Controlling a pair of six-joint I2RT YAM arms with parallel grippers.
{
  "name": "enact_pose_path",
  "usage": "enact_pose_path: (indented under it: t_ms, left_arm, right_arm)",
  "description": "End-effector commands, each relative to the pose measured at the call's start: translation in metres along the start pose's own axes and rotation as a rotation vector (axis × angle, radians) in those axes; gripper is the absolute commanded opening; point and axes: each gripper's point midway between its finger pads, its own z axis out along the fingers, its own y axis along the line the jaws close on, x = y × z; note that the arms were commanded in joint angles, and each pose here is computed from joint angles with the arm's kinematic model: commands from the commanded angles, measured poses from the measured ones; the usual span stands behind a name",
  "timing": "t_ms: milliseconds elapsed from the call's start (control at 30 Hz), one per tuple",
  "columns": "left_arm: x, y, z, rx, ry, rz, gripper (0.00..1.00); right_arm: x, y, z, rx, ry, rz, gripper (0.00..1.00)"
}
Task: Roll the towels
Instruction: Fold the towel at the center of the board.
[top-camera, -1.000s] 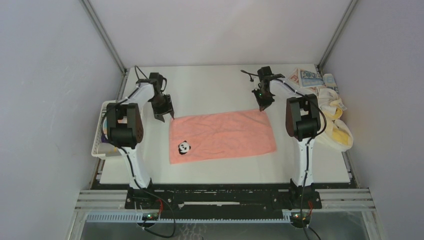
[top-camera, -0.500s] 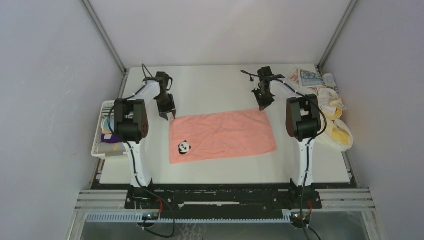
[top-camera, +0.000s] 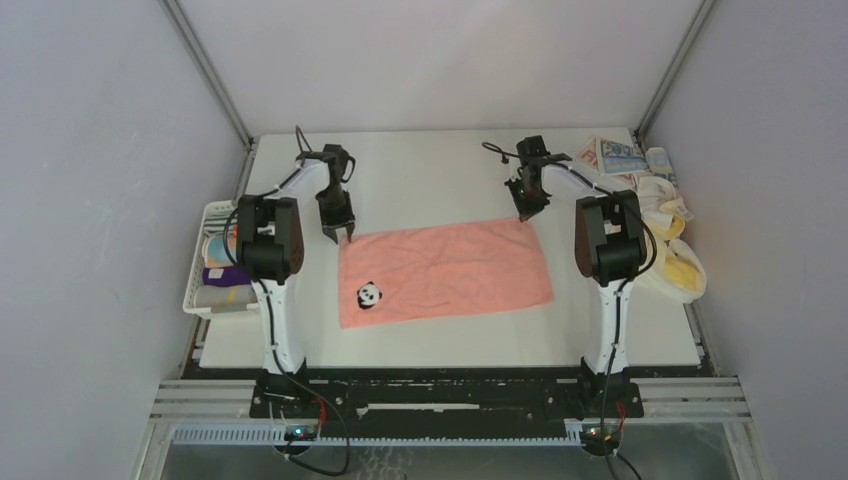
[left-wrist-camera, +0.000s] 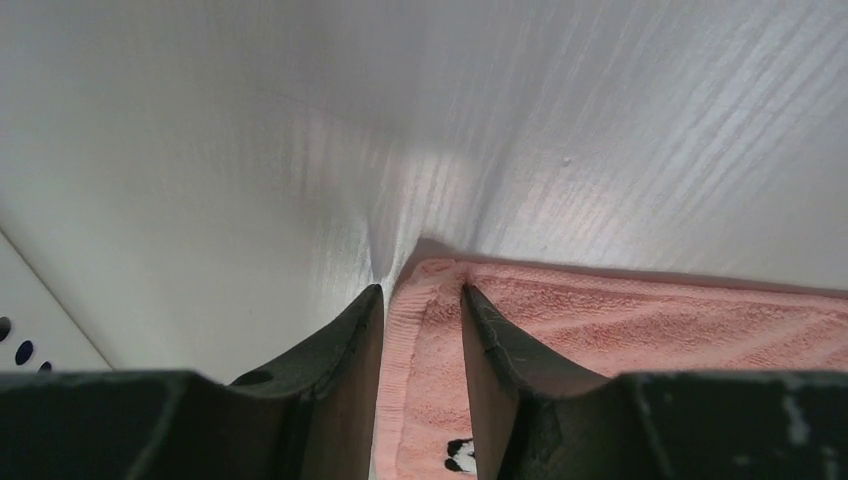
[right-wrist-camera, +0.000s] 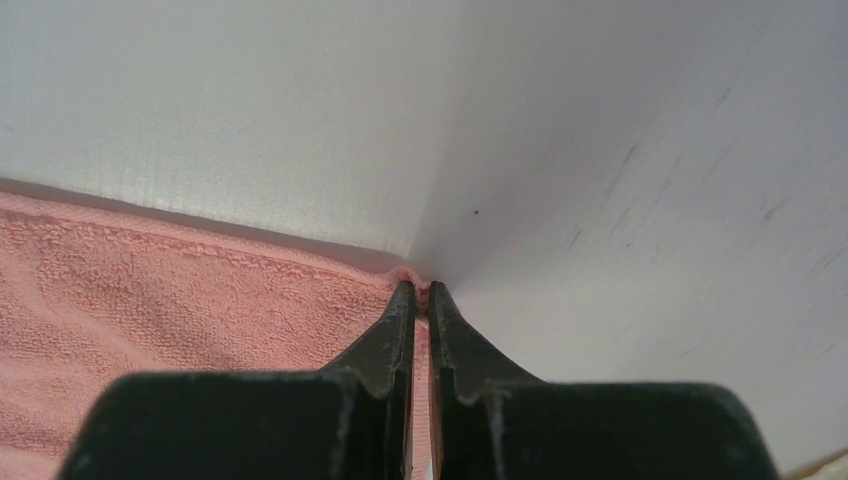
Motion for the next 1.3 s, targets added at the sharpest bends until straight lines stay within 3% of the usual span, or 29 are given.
enact_pose_path:
  t_ms: [0, 200, 367, 400, 533, 800, 1000, 1267]
  left_arm:
    - [-0.006, -0.017, -0.007, 0.036, -0.014, 0.01, 0.39]
    - [0.006, -0.025, 0.029, 0.052, 0.056, -0.016, 0.37]
    - [0.003, -0.033, 0.028, 0.061, 0.045, -0.01, 0.35]
    - [0.002, -0.033, 0.029, 0.06, 0.048, -0.008, 0.31]
    - [0.001, -0.033, 0.028, 0.063, 0.045, 0.005, 0.01]
    - [-0.027, -0.037, -0.015, 0.116, -0.12, 0.068, 0.0]
    - [-0.044, -0.034, -0.062, 0.142, -0.275, 0.081, 0.0]
    - [-0.019, -0.03, -0.084, 0.209, -0.34, 0.028, 0.0]
  right_arm:
    - [-0.018, -0.019, -0.021, 0.055, -0.11, 0.039, 0.0]
    - [-0.022, -0.044, -0.036, 0.099, -0.168, 0.079, 0.0]
    - [-0.025, -0.05, -0.043, 0.106, -0.193, 0.087, 0.0]
    - [-0.025, -0.051, -0.044, 0.108, -0.195, 0.087, 0.0]
    - [-0.026, -0.047, -0.044, 0.09, -0.199, 0.086, 0.0]
    - [-0.034, -0.043, -0.049, 0.057, -0.232, 0.096, 0.0]
    - [-0.042, -0.05, -0.078, 0.062, -0.291, 0.143, 0.0]
    - [-0.024, -0.031, -0.106, 0.032, -0.314, 0.179, 0.0]
